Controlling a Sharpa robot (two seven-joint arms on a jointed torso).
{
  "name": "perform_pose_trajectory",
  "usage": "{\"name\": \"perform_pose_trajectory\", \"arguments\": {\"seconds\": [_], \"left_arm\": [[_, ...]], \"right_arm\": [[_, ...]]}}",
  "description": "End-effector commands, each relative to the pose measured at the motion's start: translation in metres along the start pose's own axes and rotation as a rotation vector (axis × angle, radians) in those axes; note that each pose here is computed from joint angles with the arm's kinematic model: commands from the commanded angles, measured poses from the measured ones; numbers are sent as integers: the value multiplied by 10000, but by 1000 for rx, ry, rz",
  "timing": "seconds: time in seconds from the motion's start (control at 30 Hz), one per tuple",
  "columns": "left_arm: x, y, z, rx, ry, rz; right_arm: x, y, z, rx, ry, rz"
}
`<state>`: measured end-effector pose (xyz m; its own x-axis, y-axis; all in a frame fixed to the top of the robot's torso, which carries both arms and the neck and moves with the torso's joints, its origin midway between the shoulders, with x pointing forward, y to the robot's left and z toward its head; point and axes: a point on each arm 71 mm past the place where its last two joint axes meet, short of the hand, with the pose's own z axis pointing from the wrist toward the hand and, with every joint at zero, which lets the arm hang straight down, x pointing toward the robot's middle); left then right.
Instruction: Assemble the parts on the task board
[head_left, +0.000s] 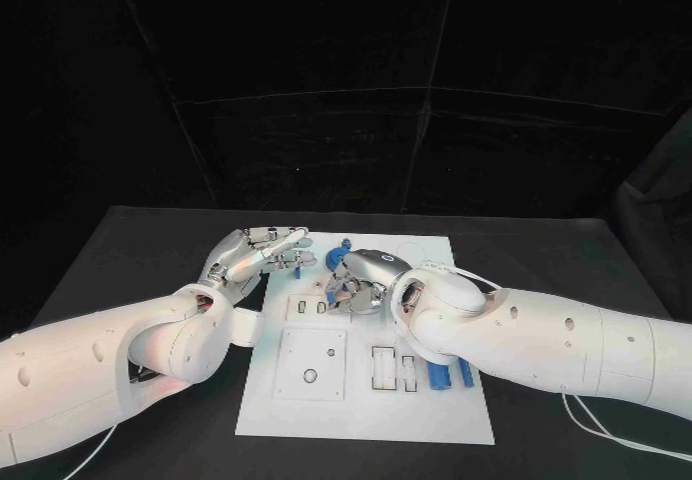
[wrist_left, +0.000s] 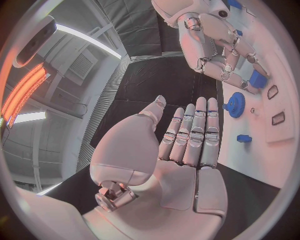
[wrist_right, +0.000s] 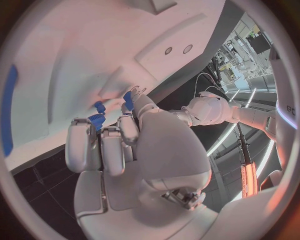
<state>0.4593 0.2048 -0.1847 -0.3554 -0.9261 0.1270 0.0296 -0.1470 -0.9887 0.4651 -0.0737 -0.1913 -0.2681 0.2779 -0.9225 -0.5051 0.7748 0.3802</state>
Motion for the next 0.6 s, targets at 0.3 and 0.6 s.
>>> {"name": "perform_pose_trajectory", "arguments": {"seconds": [0.3, 0.6], "left_arm": [[9, -17, 6, 12, 4, -4], [2, -17, 4, 11, 3, -3]], "right_arm": [[86, 20, 16, 1, 45, -38], [101, 4, -6, 10, 61, -59]]}}
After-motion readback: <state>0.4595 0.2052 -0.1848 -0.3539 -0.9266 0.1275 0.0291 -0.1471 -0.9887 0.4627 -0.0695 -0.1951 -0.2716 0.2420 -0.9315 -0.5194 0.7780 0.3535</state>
